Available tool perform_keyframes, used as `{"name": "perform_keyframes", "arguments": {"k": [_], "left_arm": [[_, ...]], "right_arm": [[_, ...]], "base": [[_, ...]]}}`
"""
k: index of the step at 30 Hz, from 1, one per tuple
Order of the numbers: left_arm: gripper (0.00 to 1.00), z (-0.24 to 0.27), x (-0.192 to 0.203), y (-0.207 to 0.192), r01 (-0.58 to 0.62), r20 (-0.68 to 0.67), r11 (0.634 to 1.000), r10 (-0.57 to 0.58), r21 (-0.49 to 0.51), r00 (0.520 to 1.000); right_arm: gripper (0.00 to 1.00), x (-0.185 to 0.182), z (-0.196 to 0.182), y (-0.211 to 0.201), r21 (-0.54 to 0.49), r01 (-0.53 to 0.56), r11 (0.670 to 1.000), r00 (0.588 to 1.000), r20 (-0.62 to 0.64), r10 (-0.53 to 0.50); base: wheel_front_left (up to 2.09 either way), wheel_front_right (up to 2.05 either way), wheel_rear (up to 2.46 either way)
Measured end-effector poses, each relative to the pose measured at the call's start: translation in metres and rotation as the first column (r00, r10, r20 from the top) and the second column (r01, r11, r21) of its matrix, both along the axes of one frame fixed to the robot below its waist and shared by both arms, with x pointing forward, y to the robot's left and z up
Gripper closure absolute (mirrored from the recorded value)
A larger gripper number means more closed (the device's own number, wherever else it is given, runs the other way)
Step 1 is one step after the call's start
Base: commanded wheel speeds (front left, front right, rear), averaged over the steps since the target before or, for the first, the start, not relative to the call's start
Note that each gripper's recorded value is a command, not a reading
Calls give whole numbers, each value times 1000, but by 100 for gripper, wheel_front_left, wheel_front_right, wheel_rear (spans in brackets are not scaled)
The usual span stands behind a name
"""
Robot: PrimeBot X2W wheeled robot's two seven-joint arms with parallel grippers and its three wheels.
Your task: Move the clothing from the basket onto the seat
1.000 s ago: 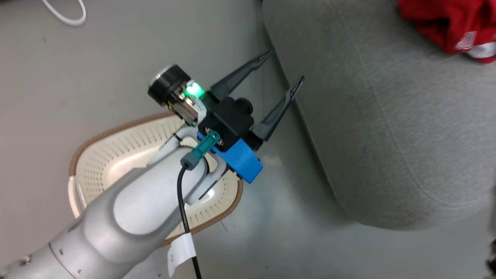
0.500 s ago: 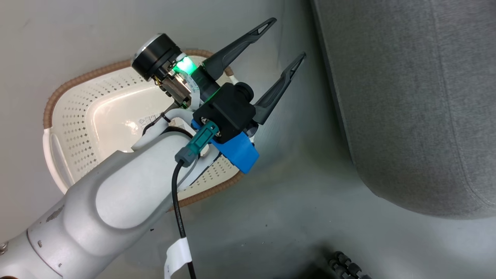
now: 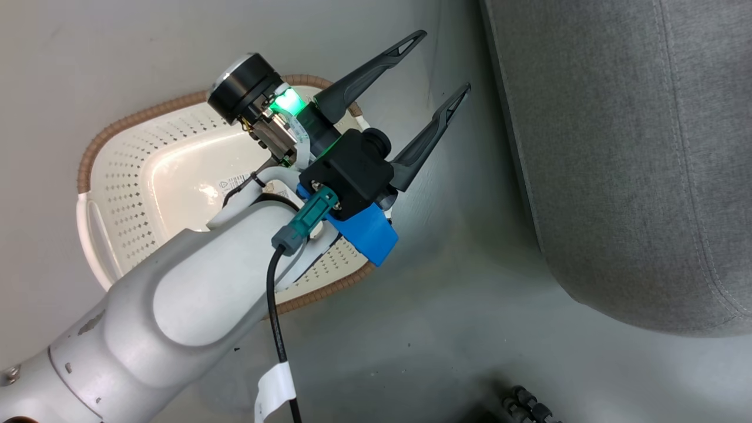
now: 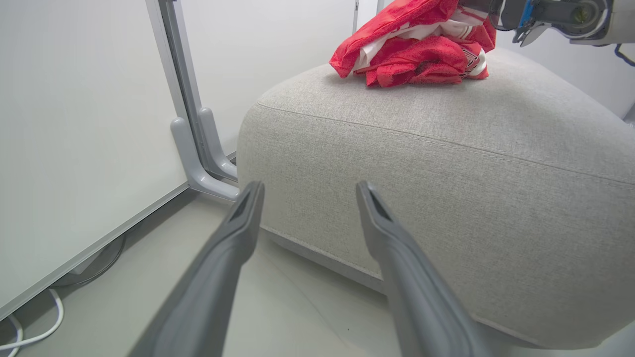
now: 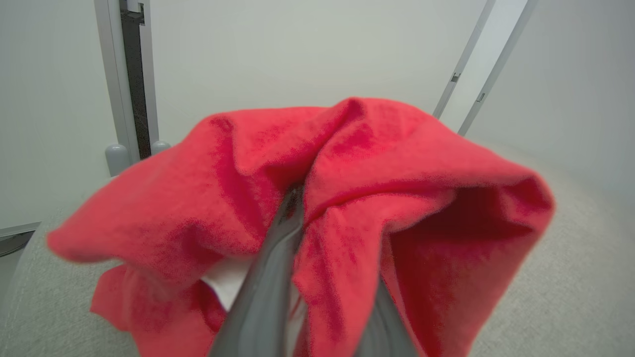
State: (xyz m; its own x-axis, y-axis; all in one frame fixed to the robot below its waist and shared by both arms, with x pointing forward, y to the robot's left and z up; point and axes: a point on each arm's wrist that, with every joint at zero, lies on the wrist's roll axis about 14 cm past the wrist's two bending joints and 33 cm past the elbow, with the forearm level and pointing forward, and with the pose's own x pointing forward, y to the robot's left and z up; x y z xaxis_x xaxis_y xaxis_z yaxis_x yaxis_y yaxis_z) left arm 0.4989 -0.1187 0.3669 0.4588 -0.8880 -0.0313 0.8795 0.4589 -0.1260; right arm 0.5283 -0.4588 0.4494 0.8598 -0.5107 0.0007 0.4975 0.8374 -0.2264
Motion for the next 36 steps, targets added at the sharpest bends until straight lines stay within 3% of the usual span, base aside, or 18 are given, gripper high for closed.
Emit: {"name": "perform_keyframes", "arguments": {"k": [1, 12, 20, 29, 36], "left_arm": [[0, 3, 0, 0, -1, 3, 1000, 1, -4, 1000], [0, 39, -10, 9, -67, 18, 997, 68, -35, 998], [0, 73, -11, 42, -219, 19, 975, 220, -40, 975], [0, 138, -17, 104, -438, 84, 890, 450, -129, 889], [0, 174, -33, 170, -608, 136, 772, 633, -184, 762]], "right_arm": [[0, -2, 2, 1, -2, -2, 1000, 1000, 3, 2], [0, -67, 6, 19, 1, -3, 1000, 1000, -19, 3], [0, -96, 33, 65, 3, -103, 995, 994, 38, 103], [0, -106, 69, 139, 29, -299, 954, 944, 153, 291], [0, -116, 83, 189, 65, -415, 908, 892, 225, 392]], "base": [[0, 0, 0], [0, 0, 0], [0, 0, 0], [0, 0, 0], [0, 0, 0]]}}
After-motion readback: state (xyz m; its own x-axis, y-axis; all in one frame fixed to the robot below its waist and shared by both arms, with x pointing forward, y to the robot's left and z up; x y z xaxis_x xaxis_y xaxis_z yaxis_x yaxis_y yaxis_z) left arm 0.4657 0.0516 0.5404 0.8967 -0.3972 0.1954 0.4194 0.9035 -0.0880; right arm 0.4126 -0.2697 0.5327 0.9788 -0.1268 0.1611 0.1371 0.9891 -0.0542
